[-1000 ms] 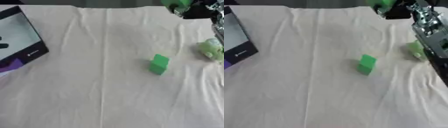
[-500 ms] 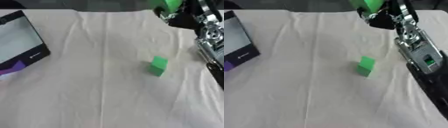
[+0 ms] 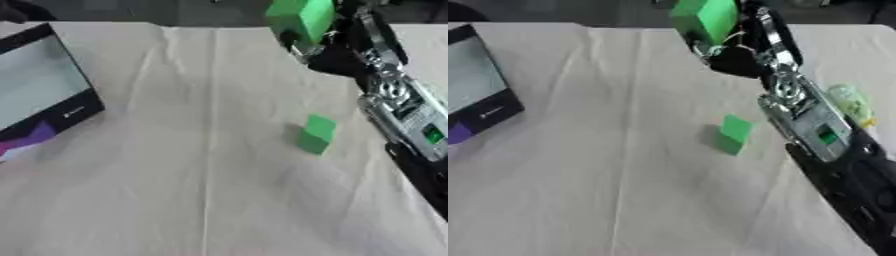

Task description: Pick up the objects with one hand, pass them to the other hand, and then place them into the box on the other side of the table.

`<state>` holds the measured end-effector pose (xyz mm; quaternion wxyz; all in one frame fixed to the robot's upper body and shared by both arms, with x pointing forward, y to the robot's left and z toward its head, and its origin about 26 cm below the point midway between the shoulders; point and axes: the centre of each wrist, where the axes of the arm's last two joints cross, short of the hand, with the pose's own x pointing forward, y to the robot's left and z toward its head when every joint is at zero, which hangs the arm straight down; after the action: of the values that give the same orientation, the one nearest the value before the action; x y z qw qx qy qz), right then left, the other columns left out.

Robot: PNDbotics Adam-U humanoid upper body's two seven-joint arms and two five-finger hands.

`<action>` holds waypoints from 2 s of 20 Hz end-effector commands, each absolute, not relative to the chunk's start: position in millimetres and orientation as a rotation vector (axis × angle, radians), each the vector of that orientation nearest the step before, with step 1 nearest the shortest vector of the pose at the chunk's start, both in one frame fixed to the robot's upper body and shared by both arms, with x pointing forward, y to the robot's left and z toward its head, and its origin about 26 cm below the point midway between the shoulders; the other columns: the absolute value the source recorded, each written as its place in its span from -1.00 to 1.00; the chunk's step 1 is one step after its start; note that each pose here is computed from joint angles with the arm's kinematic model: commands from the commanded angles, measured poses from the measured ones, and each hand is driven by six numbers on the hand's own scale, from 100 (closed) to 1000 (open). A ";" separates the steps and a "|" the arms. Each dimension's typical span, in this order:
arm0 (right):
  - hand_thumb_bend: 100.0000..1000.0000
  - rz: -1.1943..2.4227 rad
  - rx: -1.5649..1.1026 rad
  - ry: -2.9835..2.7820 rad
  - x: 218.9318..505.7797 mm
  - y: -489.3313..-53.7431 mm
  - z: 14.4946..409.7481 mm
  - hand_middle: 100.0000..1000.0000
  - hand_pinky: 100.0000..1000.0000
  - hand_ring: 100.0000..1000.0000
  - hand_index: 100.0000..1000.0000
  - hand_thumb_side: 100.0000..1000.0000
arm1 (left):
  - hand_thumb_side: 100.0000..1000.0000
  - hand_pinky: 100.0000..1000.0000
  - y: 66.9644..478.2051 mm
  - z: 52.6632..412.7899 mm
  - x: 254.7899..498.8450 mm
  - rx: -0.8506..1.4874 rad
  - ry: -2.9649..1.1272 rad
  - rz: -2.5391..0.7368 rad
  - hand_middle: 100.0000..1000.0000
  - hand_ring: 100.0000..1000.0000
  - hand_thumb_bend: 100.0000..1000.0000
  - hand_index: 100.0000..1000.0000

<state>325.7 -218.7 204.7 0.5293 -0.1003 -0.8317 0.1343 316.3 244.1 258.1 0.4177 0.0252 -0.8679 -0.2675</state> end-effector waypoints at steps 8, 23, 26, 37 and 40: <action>-0.30 0.440 -0.161 -2.009 327.4 -196.2 206.1 -0.03 -0.10 -0.07 -0.08 -1.00 | -0.10 0.81 218.6 299.8 302.9 0.121 -2.110 -1.137 0.30 0.26 -0.12 0.46; -0.32 0.601 -0.100 -1.971 326.8 -171.4 196.7 -0.03 -0.11 -0.07 -0.07 -1.00 | -0.24 0.82 177.8 314.0 297.5 0.132 -1.983 -1.572 0.45 0.44 0.02 0.55; -0.33 0.628 -0.093 -1.973 325.3 -168.0 197.6 -0.03 -0.11 -0.07 -0.07 -1.00 | -0.37 0.80 172.6 316.9 296.4 0.186 -1.988 -1.613 0.48 0.48 0.09 0.57; -0.34 0.789 -0.050 -1.966 314.0 -153.8 204.7 -0.03 -0.11 -0.07 -0.07 -1.00 | -0.42 0.79 150.1 309.8 292.7 0.294 -1.957 -1.721 0.49 0.50 0.06 0.58; -0.34 0.804 -0.042 -1.974 311.9 -151.3 207.8 -0.03 -0.11 -0.07 -0.07 -1.00 | -0.43 0.79 146.3 308.4 292.0 0.303 -1.950 -1.719 0.49 0.49 0.03 0.58</action>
<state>315.0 -153.2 197.0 0.5023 -0.0177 -0.8009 0.3255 295.9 147.4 300.6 0.2716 0.1006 -0.7159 -0.6353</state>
